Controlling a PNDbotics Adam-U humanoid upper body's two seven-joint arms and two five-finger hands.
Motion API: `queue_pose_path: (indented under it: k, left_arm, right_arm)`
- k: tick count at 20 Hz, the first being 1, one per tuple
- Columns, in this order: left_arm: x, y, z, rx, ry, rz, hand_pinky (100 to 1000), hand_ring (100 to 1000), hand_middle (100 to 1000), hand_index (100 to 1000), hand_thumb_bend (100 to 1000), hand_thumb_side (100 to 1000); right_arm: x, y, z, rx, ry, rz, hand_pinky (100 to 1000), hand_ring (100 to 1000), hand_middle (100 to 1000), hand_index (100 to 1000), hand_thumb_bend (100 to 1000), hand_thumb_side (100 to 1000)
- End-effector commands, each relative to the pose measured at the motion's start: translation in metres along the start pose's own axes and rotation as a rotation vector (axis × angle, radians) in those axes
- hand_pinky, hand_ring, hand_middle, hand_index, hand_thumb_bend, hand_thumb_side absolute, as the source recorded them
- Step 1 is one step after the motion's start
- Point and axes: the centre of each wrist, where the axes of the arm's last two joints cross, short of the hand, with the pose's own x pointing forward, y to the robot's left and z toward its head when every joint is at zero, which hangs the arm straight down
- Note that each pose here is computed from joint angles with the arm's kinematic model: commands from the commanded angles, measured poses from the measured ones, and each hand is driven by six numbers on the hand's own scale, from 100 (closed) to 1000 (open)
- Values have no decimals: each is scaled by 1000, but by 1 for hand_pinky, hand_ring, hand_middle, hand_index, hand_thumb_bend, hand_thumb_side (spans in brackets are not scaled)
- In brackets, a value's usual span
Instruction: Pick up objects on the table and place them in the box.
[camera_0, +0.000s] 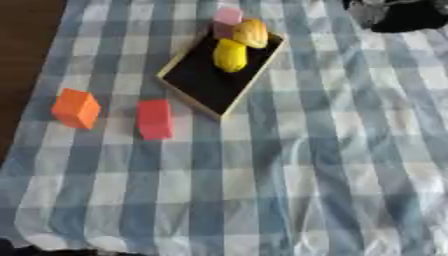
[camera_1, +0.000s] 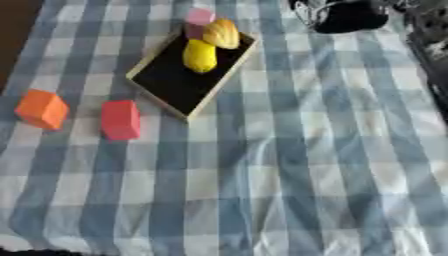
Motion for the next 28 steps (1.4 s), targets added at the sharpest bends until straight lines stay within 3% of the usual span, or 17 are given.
queue_pose_path:
  k: [1,5,9,12,23,28]
  left_arm:
    - [-14,29,0,-219,-3,-186,868,867,774,909,347,230]
    - [-27,37,-8,-395,11,-281,892,887,790,920,522,242]
    - [-39,27,-20,-511,24,-294,905,894,791,917,606,100]
    - [-48,13,-29,-585,17,-276,911,896,787,909,630,100]
    - [-51,-41,-77,-797,-87,-134,916,906,791,910,530,100]
    - [-48,-51,-92,-870,-118,-105,917,909,793,905,524,100]
  right_arm:
    - [1,-27,10,-89,3,56,942,1000,808,933,100,100]
    - [-7,-34,20,-163,35,75,941,1000,802,927,100,100]
    - [-10,-33,24,-190,60,62,939,1000,797,920,100,100]
    - [-9,-31,23,-194,65,49,938,1000,793,916,100,100]
    - [-7,-26,20,-214,93,-4,934,1000,778,908,100,117]
    - [-7,-24,19,-222,111,-28,933,1000,771,906,100,209]
